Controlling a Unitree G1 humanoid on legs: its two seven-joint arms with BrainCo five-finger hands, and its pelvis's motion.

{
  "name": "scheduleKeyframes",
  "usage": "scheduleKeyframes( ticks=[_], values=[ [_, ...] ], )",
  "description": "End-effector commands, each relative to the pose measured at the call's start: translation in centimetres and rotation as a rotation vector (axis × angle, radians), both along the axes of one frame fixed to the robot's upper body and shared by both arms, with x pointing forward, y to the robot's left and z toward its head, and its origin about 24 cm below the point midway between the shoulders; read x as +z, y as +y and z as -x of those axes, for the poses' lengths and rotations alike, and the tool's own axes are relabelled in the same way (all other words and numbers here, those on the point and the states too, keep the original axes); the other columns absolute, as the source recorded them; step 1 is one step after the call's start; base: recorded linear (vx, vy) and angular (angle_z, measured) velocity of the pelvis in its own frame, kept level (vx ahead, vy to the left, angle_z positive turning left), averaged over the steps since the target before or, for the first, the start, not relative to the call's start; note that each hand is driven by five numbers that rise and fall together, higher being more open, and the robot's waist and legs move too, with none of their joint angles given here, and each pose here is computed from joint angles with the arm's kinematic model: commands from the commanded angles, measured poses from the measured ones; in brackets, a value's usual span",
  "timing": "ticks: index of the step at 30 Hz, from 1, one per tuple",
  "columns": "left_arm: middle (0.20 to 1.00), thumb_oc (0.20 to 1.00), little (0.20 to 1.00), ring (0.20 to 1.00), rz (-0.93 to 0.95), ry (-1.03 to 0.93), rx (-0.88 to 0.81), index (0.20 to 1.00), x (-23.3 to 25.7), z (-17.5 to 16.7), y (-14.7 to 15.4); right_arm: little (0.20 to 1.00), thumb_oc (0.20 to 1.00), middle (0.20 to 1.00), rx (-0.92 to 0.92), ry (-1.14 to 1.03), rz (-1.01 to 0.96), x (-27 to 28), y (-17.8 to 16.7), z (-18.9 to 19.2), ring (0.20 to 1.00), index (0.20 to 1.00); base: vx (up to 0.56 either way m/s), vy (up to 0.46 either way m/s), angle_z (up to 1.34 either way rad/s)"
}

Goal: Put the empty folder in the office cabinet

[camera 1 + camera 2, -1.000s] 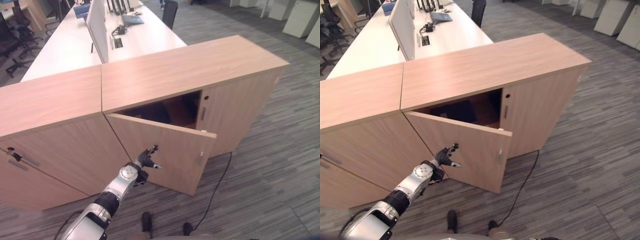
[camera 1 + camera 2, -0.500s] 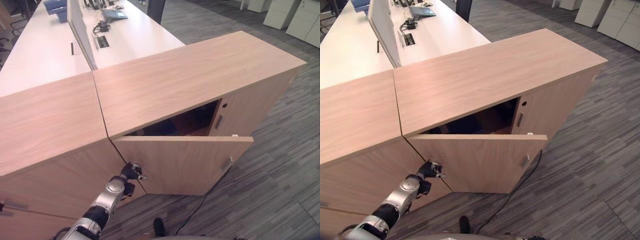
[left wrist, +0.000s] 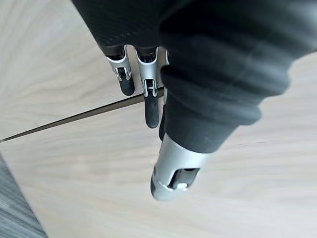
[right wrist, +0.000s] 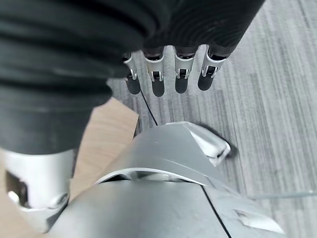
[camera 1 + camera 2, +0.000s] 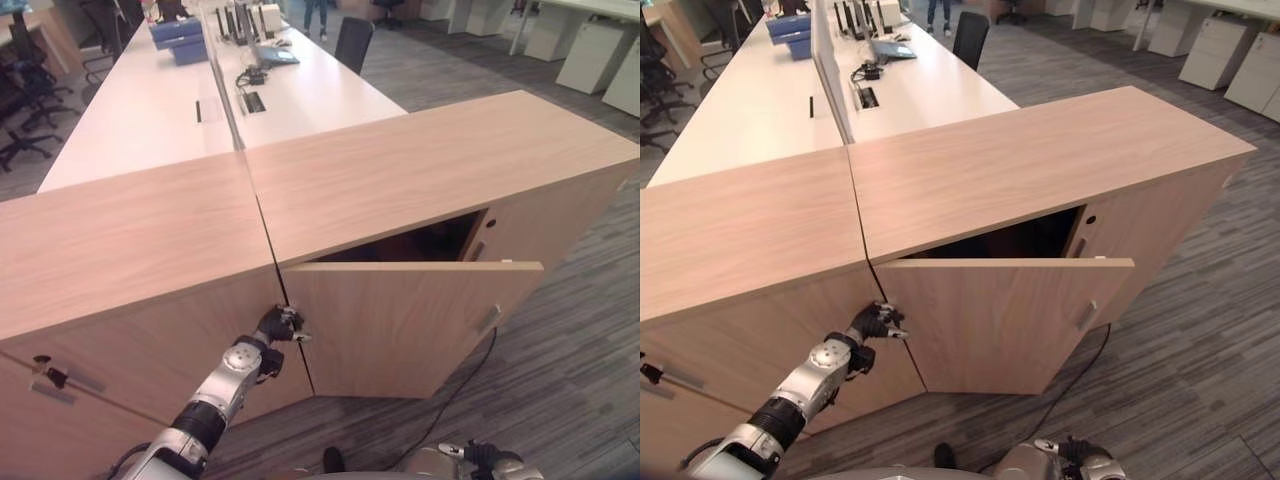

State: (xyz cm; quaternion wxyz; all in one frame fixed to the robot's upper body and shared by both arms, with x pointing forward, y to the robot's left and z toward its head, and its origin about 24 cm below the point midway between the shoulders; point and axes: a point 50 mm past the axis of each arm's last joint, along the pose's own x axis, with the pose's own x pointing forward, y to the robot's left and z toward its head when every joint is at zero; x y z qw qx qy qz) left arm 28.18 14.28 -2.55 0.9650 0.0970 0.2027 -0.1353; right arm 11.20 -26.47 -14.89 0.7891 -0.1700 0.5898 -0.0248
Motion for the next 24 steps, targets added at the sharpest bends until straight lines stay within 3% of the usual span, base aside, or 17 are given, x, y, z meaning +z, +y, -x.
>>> scheduleKeyframes(
  ticks=[1,5,9,16,24],
  values=[
    [1.0,1.0,1.0,1.0,0.133,-0.331,-0.08,1.0,8.0,-4.6,-2.9,1.0,1.0,1.0,0.009,0.087,-0.011,-0.9,1.0,2.3,1.0,1.0,0.15,-0.295,0.91],
    [1.0,1.0,1.0,1.0,0.197,-0.328,-0.12,1.0,8.1,-3.8,-3.7,1.0,1.0,1.0,0.034,0.165,-0.027,-1.5,1.6,4.4,1.0,1.0,0.17,-0.334,1.27],
    [1.0,1.0,1.0,1.0,0.284,-0.338,-0.263,1.0,9.1,-1.9,-5.2,1.0,1.0,1.0,0.009,0.076,0.006,-0.9,1.0,1.8,1.0,1.0,0.23,-0.516,-0.37],
    [1.0,1.0,1.0,1.0,0.354,-0.328,-0.476,1.0,10.2,-0.1,-8.2,1.0,1.0,1.0,0.027,0.085,0.038,-0.7,0.0,2.4,1.0,1.0,0.02,-0.272,-0.06],
    [1.0,1.0,1.0,1.0,0.384,-0.332,-0.614,1.0,11.0,1.0,-10.1,1.0,1.0,1.0,0.025,0.103,0.041,-0.8,-0.1,3.0,1.0,1.0,-0.05,-0.05,0.14]
  ],
)
